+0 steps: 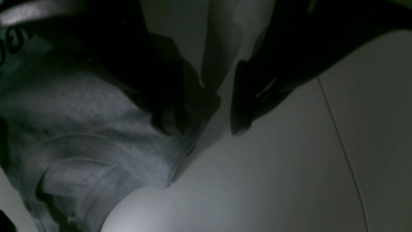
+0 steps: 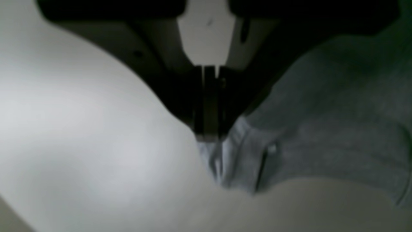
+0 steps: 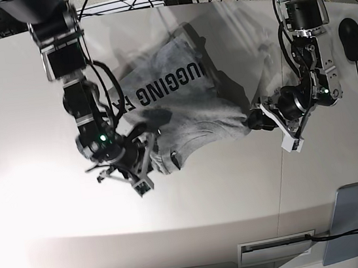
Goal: Fold the T-shirt properly
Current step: 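Press the shirt's side with the right gripper to straighten the fold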
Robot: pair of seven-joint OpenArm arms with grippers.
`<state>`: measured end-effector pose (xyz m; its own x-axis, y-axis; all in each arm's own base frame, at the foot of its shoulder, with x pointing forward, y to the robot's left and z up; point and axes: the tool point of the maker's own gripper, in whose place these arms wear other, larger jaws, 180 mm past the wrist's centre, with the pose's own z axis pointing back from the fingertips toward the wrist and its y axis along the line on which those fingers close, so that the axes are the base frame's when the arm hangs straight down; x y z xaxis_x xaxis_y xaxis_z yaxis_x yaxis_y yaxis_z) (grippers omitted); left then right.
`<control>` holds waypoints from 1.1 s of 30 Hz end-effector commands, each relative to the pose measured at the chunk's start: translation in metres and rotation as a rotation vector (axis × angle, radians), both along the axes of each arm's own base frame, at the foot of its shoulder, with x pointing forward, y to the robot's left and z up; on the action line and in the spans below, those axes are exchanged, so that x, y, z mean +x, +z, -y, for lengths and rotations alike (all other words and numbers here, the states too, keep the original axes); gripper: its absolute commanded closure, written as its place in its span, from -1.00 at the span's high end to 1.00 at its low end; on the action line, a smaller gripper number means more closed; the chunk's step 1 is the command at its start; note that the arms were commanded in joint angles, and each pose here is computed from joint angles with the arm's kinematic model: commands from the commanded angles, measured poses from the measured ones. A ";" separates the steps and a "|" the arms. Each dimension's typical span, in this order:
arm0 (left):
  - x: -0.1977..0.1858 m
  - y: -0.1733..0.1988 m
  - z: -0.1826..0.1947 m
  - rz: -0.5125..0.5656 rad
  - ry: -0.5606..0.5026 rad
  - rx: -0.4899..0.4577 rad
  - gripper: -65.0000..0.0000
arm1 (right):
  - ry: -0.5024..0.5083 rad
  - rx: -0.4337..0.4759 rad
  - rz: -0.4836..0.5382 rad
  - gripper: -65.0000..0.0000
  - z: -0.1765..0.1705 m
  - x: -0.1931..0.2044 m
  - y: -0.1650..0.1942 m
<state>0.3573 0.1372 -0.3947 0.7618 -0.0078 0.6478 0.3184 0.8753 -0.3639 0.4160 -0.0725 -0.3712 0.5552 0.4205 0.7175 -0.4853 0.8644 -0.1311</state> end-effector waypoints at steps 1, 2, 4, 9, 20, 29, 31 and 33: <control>0.014 0.019 -0.001 0.067 0.001 -0.013 -0.31 | -0.004 0.006 0.047 -1.00 0.002 0.017 0.014; 0.014 0.019 -0.001 0.068 0.001 -0.014 -0.31 | -0.010 0.003 0.034 -1.00 0.003 0.020 0.009; 0.014 0.020 0.001 0.079 -0.018 -0.016 -0.31 | -0.033 0.003 0.004 -1.00 0.008 0.027 -0.001; 0.014 0.027 0.008 0.101 -0.043 -0.061 -0.31 | -0.071 -0.001 -0.059 -1.00 0.022 0.034 -0.029; 0.013 0.029 -0.011 0.100 -0.034 -0.027 -0.31 | -0.153 0.030 0.025 -1.00 0.029 0.054 0.000; 0.011 0.025 -0.013 0.090 -0.032 -0.018 -0.31 | -0.014 0.106 -0.011 -1.00 -0.048 0.037 0.001; 0.010 0.024 -0.014 0.085 -0.033 -0.007 -0.31 | -0.016 0.049 -0.026 -1.00 -0.043 0.032 -0.009; 0.009 0.023 -0.014 0.080 -0.035 -0.003 -0.31 | -0.035 -0.018 -0.023 -1.00 -0.030 0.028 -0.019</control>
